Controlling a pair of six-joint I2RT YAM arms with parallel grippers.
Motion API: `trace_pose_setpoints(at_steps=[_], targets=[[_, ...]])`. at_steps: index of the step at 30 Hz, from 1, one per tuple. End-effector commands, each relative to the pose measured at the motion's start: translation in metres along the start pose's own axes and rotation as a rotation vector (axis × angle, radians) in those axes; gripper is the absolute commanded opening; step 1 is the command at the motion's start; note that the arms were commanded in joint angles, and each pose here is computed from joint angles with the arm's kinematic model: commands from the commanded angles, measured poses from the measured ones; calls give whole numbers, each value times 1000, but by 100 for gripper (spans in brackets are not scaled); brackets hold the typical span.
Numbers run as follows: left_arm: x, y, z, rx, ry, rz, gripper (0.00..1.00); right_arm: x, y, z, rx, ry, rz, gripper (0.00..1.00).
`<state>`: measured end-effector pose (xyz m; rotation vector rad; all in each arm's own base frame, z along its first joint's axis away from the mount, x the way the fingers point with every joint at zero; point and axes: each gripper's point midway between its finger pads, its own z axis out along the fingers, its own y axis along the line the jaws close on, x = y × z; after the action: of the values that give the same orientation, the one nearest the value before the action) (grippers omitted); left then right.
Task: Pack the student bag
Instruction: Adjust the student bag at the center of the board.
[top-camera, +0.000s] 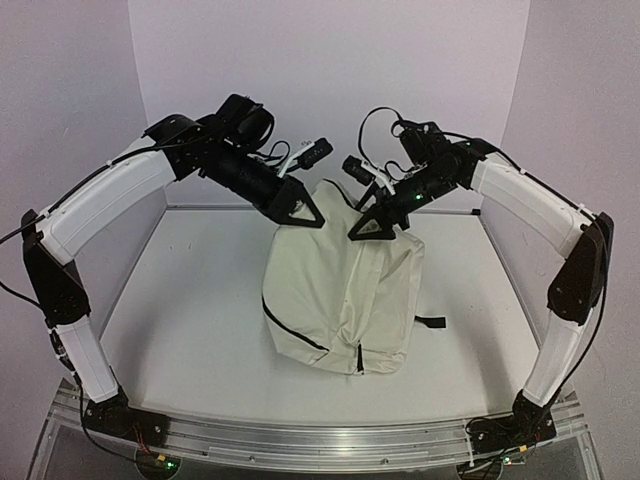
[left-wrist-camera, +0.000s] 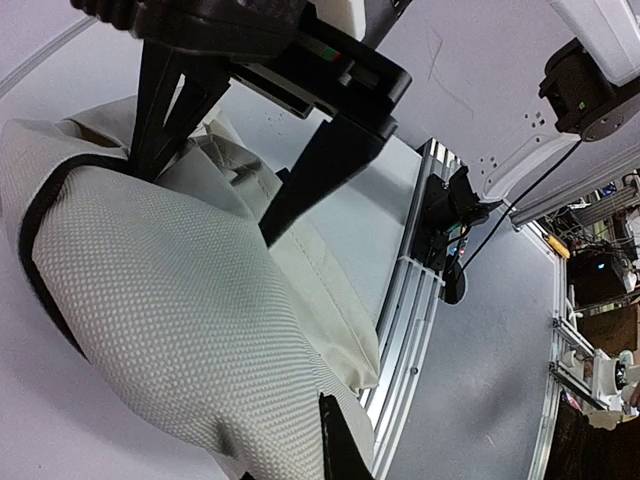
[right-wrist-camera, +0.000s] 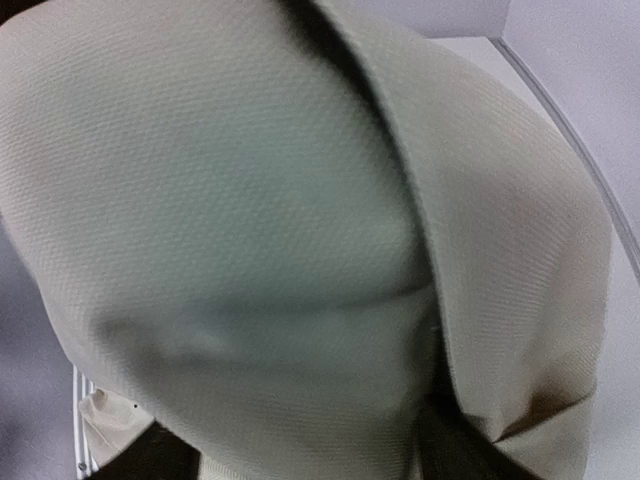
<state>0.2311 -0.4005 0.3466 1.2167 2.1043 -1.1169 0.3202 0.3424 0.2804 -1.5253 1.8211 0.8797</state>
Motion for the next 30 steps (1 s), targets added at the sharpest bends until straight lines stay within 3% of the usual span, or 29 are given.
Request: trace_pose_setpoints(at_steps=[1, 3, 4, 8, 12, 18, 24, 30], targets=[[-62, -49, -47, 83, -261, 204, 0, -8, 2, 0, 19, 5, -46, 44], [-68, -33, -53, 14, -299, 163, 1, -8, 2, -3, 33, 6, -36, 11], [-72, -21, -58, -30, -325, 127, 6, -9, 0, -5, 54, 8, -24, 3], [-79, 48, -95, -213, -461, -127, 52, -14, -28, -17, 205, 25, 77, 0], [-57, 114, -131, -383, -582, -313, 75, -16, -73, -37, 336, -23, 310, 0], [-7, 156, -106, -465, -586, -494, 80, -17, -110, -63, 448, -135, 511, 0], [58, 192, -37, -347, -566, -683, 81, -41, -93, -71, 370, -237, 517, 0], [73, 216, 14, -243, -528, -728, 84, -63, -67, -80, 263, -300, 490, 0]])
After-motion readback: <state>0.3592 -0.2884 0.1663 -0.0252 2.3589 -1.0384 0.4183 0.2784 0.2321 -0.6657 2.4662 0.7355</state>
